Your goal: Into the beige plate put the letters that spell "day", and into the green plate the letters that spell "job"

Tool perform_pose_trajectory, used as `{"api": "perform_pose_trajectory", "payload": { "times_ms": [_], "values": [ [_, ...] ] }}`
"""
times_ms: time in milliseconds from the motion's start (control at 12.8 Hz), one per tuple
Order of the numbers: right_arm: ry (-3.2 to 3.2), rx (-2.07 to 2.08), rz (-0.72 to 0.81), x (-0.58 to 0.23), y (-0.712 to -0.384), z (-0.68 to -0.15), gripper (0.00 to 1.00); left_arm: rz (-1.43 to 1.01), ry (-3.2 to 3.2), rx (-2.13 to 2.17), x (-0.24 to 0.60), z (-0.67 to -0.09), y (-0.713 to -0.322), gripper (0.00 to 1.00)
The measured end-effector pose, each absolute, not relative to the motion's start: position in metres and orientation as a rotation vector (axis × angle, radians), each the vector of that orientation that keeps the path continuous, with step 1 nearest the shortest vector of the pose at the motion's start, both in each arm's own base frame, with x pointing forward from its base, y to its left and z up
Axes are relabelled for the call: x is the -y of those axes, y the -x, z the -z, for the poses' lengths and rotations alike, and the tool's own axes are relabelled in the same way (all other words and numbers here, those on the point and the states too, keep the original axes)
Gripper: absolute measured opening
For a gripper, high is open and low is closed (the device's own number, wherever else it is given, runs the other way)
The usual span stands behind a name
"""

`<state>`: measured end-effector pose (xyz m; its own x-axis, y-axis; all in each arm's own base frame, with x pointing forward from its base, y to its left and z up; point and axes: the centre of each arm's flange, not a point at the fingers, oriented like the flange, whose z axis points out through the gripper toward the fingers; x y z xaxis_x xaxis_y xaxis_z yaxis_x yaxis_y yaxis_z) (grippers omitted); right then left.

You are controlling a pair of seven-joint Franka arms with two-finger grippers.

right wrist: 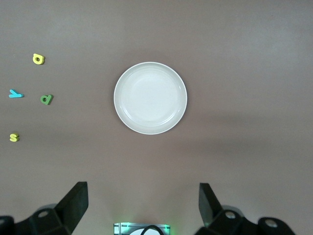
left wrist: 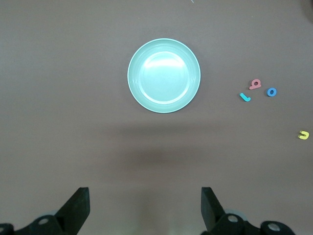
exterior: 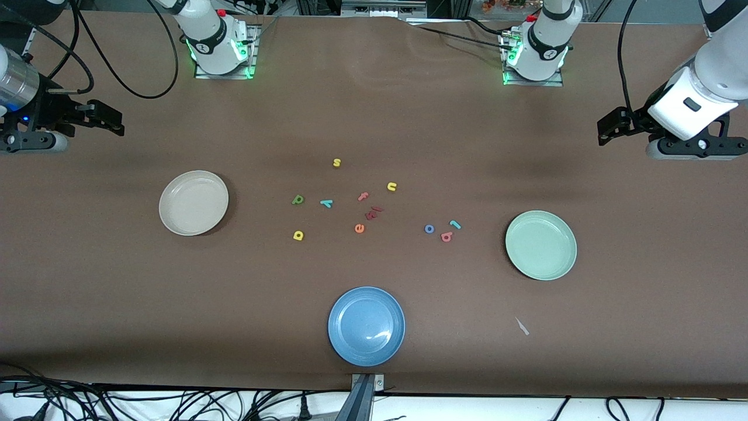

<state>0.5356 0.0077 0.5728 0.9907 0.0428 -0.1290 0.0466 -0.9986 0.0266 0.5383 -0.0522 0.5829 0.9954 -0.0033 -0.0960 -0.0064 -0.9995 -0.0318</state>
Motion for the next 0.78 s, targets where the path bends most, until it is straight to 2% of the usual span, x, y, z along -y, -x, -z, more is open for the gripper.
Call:
{"api": "perform_pose_trajectory", "payload": {
  "times_ms": [782],
  "values": [
    [-3.105,-0.064,0.206,-0.0056,-0.5365,-0.5708,1.00,-0.149,3.106,-0.008,0.0522,-0.5829,-0.5382,1.00]
  ]
}}
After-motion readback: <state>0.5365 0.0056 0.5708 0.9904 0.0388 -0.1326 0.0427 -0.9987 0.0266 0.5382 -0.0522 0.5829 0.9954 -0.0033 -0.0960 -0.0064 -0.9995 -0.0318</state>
